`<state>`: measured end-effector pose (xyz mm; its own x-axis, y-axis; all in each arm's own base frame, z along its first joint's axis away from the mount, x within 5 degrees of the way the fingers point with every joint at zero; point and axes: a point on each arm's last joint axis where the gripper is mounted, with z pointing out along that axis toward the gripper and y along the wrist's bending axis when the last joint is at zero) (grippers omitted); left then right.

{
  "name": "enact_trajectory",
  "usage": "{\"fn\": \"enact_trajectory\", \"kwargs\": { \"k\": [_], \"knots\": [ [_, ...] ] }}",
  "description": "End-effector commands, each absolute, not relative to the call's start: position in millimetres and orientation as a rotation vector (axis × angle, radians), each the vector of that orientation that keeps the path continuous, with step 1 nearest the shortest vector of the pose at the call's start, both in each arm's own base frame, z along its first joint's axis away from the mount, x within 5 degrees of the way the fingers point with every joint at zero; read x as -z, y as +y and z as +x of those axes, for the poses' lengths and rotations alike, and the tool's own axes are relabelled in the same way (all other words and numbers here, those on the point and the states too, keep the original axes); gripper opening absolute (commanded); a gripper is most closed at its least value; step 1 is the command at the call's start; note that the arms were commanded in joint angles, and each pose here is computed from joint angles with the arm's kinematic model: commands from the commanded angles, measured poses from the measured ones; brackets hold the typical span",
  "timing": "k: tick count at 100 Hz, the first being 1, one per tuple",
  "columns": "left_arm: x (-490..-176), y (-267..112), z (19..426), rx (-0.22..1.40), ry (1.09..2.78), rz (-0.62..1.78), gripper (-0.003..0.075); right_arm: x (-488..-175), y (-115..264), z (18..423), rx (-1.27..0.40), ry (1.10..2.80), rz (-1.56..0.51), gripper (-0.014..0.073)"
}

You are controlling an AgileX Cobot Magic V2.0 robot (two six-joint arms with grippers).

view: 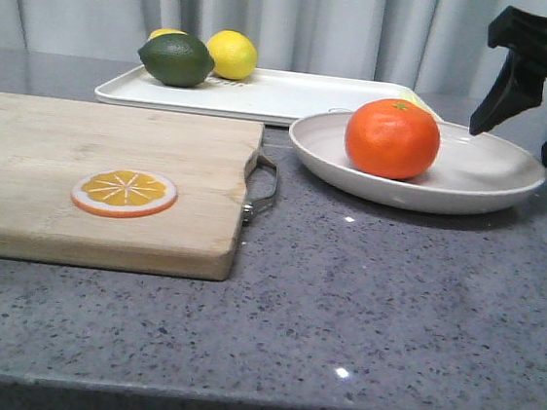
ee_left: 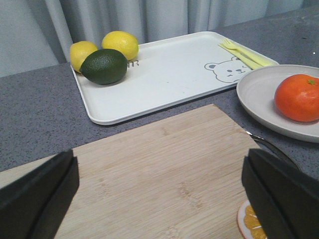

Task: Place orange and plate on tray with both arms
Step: 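Grip the white plate rim with the right gripper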

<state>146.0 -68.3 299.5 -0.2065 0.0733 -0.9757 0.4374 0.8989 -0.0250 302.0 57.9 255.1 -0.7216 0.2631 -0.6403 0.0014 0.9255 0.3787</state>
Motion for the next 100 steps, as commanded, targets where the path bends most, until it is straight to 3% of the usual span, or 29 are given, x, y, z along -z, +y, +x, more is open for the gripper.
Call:
{"fn": "enact_trajectory", "kwargs": {
  "k": [1, 28, 65, 100],
  "knots": [
    [-311, -65, 148, 0.333, 1.715, 0.332, 0.0638, -273, 57, 308, -0.458, 2.246, 0.193, 0.0517],
    [-311, -65, 148, 0.334, 1.716, 0.333, 0.0638, -264, 58, 313, -0.451, 2.27, 0.2, 0.0506],
    [-311, -65, 148, 0.334, 1.716, 0.333, 0.0638, -260, 58, 314, -0.454, 2.292, 0.198, 0.0321],
    [-311, -65, 148, 0.334, 1.716, 0.333, 0.0638, -260, 58, 313, -0.456, 2.296, 0.197, -0.0064]
  ]
}}
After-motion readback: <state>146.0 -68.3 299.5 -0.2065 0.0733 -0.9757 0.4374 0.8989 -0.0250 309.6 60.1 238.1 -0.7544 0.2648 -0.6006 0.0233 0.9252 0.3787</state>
